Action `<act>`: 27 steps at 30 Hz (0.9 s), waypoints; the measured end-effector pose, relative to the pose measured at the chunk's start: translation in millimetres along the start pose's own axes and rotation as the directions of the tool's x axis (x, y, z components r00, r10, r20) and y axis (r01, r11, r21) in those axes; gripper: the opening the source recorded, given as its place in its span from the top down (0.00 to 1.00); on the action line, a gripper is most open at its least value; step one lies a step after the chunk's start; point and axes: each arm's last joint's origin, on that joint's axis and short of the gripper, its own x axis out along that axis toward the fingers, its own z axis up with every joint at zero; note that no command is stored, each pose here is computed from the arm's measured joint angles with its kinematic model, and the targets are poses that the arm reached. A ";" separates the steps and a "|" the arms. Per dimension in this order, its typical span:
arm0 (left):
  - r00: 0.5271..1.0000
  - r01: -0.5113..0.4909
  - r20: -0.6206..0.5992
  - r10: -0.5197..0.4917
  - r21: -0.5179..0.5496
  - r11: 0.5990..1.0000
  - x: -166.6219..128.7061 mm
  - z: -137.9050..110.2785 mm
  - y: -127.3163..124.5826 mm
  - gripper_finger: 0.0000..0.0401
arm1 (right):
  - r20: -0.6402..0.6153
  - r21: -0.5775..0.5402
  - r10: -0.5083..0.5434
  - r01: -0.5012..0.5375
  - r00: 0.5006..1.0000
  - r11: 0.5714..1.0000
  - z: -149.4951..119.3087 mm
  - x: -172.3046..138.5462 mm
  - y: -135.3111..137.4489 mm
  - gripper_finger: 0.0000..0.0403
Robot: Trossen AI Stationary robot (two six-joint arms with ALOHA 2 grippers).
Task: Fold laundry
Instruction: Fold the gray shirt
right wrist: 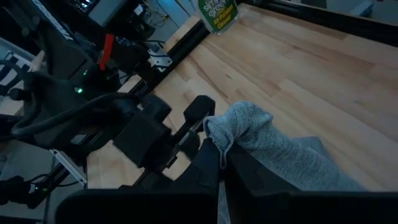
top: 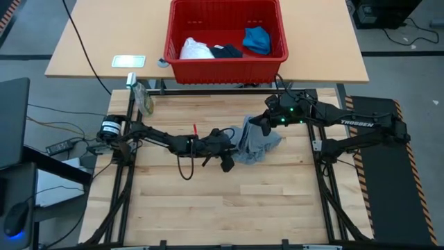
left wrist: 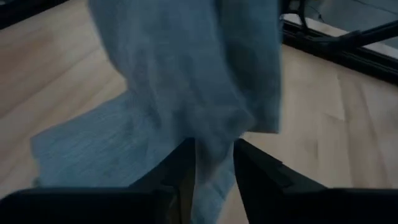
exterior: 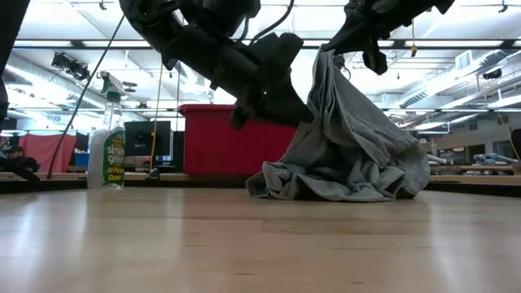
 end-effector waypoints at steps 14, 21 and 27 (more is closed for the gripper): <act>0.974 -0.110 -0.181 0.134 0.136 0.985 -31.2 19.4 -7.3 0.99 | -0.015 -0.073 -0.003 0.002 1.000 0.997 0.1 -0.1 -2.4 0.97; 0.942 -0.127 -0.271 0.198 0.258 0.958 -68.5 54.2 -26.6 1.00 | -0.074 -0.068 -0.075 0.070 0.994 0.995 -3.2 1.0 -13.0 0.97; 0.955 -0.109 -0.249 0.160 0.208 0.972 -80.1 72.6 -42.7 1.00 | -0.137 -0.077 -0.154 0.144 0.979 0.986 -8.7 7.9 -21.8 0.97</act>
